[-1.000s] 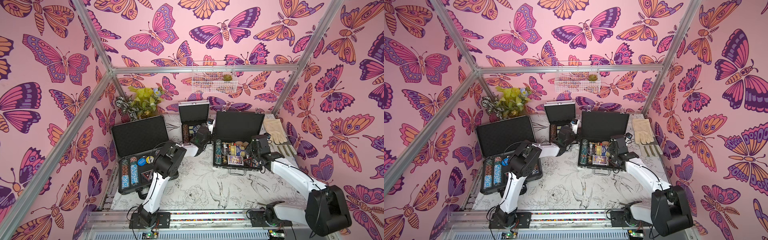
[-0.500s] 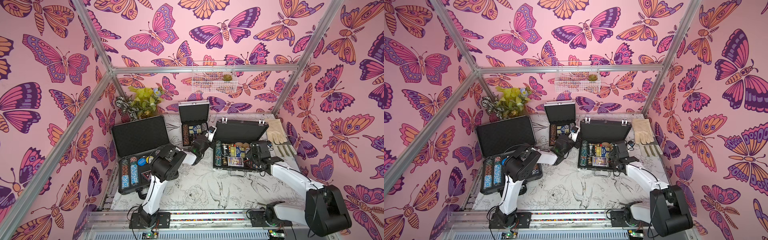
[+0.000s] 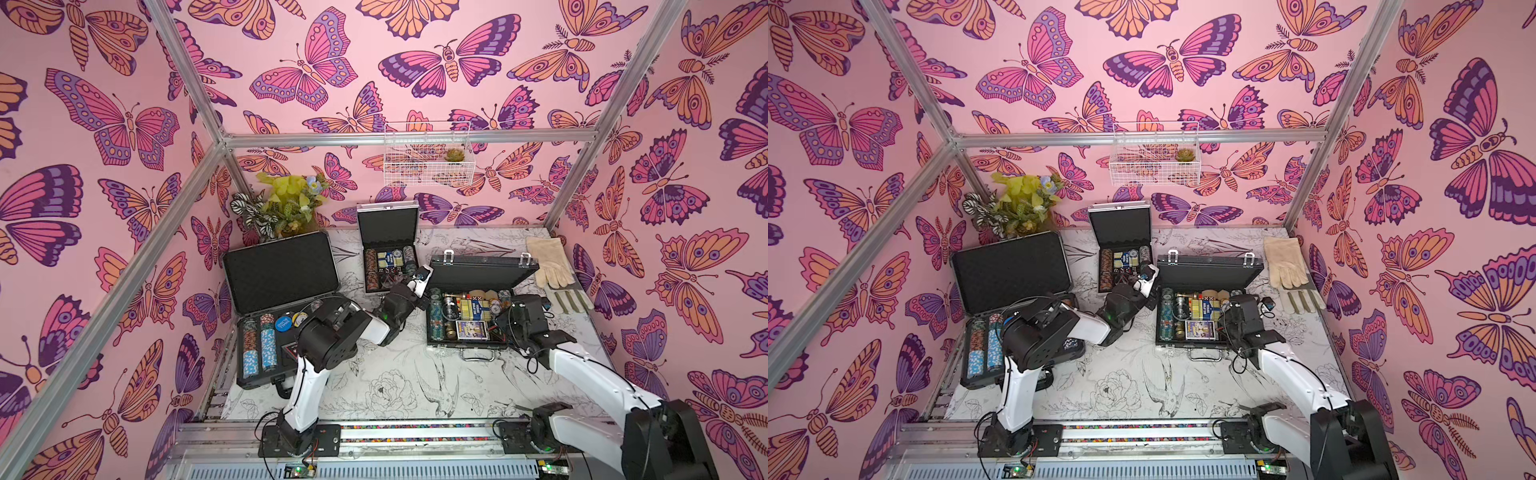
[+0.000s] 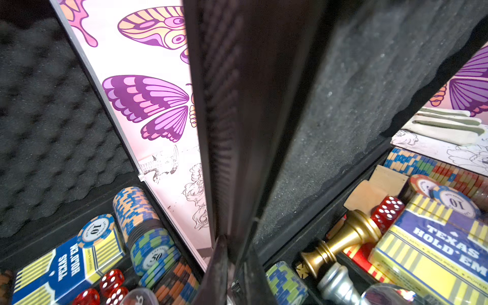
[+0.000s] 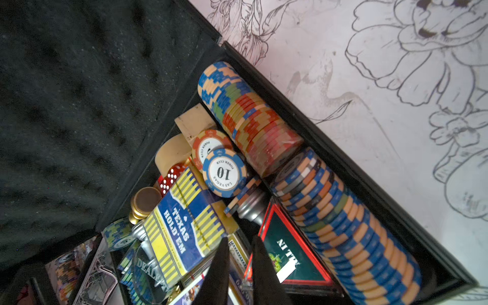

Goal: Close the poker set cases
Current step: Close the lid of the poker set case.

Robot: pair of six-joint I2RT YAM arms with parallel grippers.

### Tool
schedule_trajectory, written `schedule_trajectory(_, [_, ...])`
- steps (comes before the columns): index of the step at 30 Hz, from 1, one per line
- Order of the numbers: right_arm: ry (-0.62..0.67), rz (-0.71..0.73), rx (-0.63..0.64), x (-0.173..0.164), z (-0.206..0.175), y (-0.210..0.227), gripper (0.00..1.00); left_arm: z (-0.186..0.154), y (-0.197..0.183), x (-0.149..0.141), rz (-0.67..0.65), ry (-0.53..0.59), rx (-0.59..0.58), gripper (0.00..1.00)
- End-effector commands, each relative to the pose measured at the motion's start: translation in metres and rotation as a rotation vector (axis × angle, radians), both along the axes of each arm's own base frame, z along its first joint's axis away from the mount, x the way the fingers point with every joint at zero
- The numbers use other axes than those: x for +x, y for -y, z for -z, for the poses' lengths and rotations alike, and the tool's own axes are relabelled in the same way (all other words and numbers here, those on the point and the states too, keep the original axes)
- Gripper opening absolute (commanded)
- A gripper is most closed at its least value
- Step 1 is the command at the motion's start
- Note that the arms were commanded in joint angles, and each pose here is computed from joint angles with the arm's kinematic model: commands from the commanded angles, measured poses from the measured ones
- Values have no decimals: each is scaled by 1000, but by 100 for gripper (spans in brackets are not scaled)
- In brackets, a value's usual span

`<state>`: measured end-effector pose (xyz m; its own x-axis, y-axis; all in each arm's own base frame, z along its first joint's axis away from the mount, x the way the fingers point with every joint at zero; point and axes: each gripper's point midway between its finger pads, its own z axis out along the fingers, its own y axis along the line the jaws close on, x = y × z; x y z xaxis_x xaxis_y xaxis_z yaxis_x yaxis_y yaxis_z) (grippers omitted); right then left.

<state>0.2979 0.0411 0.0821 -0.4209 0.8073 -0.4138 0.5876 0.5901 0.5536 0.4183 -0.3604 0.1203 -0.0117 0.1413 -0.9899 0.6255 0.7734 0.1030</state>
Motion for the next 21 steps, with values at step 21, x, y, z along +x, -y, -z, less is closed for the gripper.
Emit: schedule_trajectory(21, [-7, 229, 164, -16, 22, 46, 22, -8, 4, -27, 61, 52, 28, 15])
